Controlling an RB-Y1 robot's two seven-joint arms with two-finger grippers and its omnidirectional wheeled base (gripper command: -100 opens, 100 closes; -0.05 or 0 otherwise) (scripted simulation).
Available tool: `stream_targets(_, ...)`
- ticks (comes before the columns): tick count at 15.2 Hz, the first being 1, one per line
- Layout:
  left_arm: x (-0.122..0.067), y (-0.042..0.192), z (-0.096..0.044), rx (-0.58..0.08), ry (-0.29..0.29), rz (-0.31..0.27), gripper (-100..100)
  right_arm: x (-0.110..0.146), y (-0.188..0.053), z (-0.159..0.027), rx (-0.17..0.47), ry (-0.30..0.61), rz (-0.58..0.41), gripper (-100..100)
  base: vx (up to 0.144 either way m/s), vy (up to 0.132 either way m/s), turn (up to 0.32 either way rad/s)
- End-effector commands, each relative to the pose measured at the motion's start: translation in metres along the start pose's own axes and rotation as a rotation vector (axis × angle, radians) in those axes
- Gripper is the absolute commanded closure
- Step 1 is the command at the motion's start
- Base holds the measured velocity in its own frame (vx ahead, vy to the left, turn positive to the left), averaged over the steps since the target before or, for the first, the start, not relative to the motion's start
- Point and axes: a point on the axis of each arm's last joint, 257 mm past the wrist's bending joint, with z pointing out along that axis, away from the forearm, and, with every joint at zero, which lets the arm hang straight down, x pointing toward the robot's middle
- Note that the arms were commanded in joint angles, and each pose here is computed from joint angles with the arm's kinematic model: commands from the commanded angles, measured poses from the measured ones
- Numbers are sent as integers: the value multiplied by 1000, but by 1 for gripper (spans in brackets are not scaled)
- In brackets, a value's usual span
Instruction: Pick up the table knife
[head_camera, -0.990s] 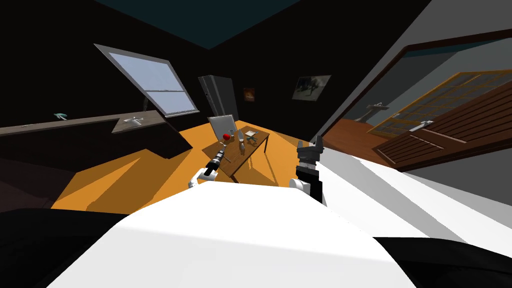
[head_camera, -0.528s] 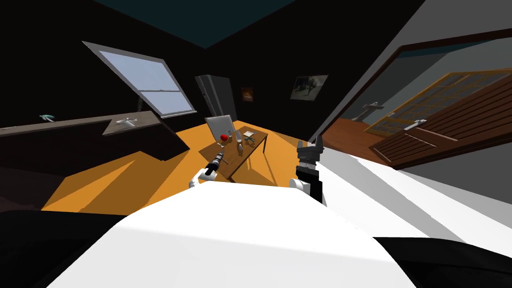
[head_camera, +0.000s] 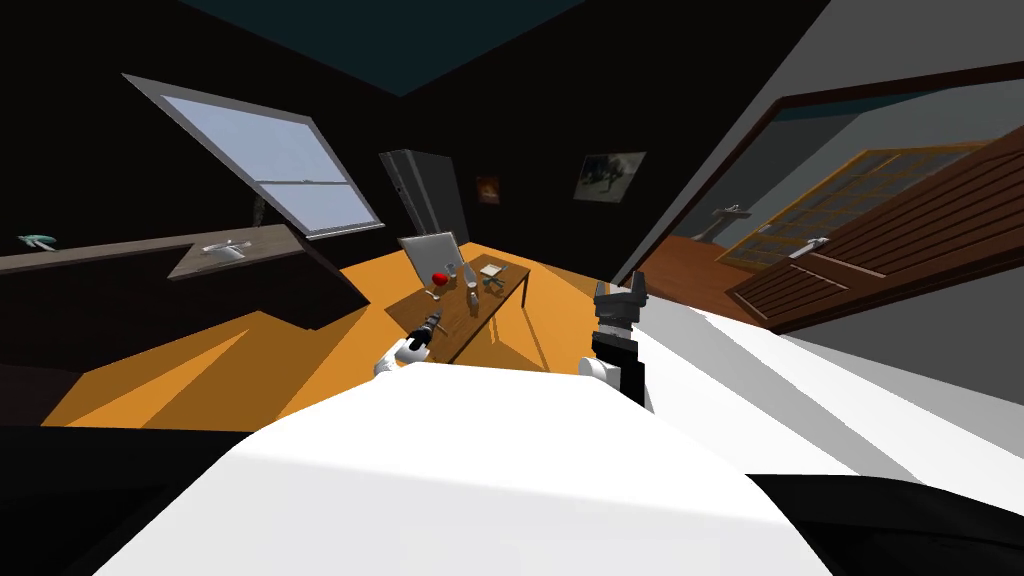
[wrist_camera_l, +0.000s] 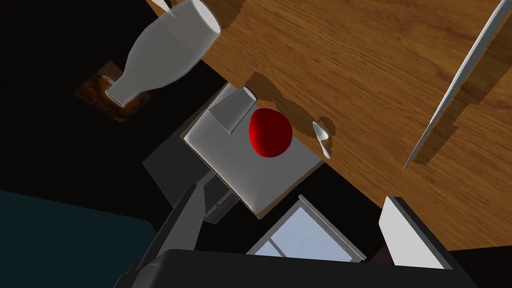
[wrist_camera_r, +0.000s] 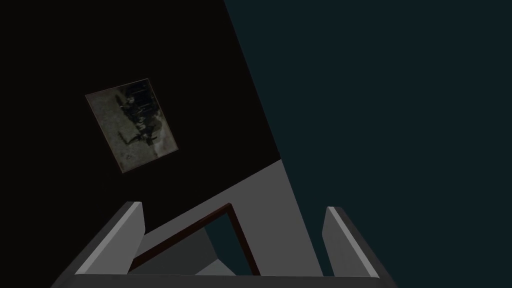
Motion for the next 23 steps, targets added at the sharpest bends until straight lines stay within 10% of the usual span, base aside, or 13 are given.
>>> stream_targets(1, 0, 17, 1, -41, 2, 10, -100, 0, 0, 0, 0, 0, 0, 0, 80, -31, -8)
stream_targets(10, -16, 113, 0, -295, -3, 104, -100, 0, 0, 0, 0, 0, 0, 0, 78, -34, -54)
stream_targets(23, -33, 190, -21, -513, -6, 177, -100, 0, 0, 0, 0, 0, 0, 0, 58, -21, -34)
